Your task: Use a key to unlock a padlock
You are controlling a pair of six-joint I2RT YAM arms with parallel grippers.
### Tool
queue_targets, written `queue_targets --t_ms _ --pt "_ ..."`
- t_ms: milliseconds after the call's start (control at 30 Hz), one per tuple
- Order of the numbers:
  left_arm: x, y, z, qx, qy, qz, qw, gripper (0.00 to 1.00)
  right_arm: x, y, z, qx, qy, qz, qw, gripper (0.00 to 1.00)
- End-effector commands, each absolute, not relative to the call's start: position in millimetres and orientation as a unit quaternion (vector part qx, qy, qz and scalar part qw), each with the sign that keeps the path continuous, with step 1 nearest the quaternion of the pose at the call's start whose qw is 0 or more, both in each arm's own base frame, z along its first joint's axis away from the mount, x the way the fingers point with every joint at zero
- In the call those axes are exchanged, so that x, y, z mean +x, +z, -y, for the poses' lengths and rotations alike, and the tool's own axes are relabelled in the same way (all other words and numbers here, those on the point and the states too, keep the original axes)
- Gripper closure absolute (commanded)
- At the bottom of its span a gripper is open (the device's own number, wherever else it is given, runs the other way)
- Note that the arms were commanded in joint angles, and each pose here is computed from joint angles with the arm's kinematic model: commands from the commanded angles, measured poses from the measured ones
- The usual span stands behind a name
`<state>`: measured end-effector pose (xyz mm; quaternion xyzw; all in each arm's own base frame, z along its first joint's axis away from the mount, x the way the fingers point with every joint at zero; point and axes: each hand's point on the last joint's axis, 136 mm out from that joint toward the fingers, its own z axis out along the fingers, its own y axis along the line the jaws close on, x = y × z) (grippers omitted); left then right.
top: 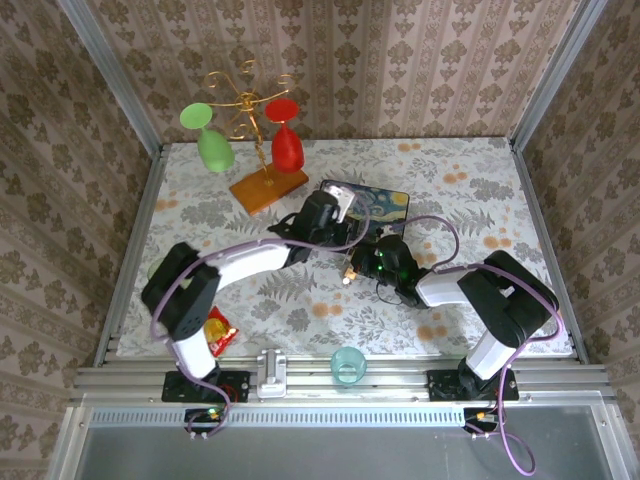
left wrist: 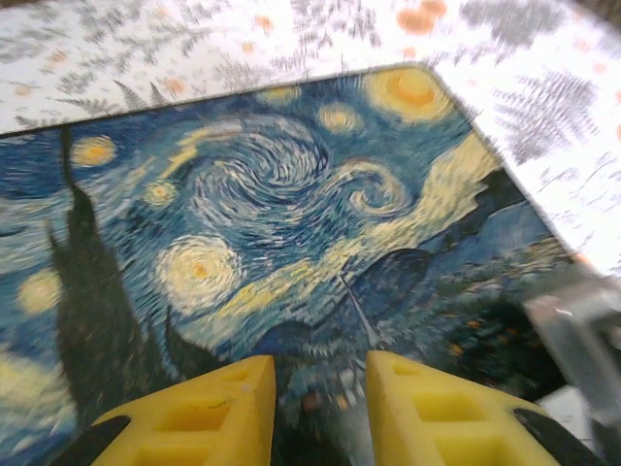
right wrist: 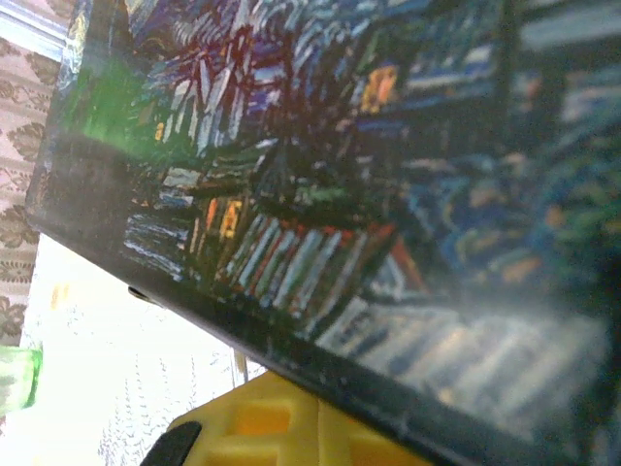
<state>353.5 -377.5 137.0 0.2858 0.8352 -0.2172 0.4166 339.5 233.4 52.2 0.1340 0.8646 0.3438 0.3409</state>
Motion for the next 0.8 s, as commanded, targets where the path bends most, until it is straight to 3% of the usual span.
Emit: queue_targets --t_ms 0,167,367,767 --pt "360.8 104.7 377.0 0.343 -0.159 -0.843 0.383 0.69 329.1 24.2 -212.8 0.196 0.306 -0.877 0.316 1.00" --pt "365.7 78.2 366.7 0.339 -0.104 -0.865 0.356 0.70 326.8 19.6 -206.0 0.212 0.293 -0.877 0.317 1.00" --pt "352.6 56.2 355.3 0.319 -0.124 -0.882 0.324 0.73 322.1 35.9 -180.0 0.237 0.233 -0.869 0.366 1.00" --pt "326.8 23.4 351.2 0.307 -0.134 -0.898 0.285 0.81 322.9 33.0 -162.9 0.347 0.267 -0.812 0.385 1.00"
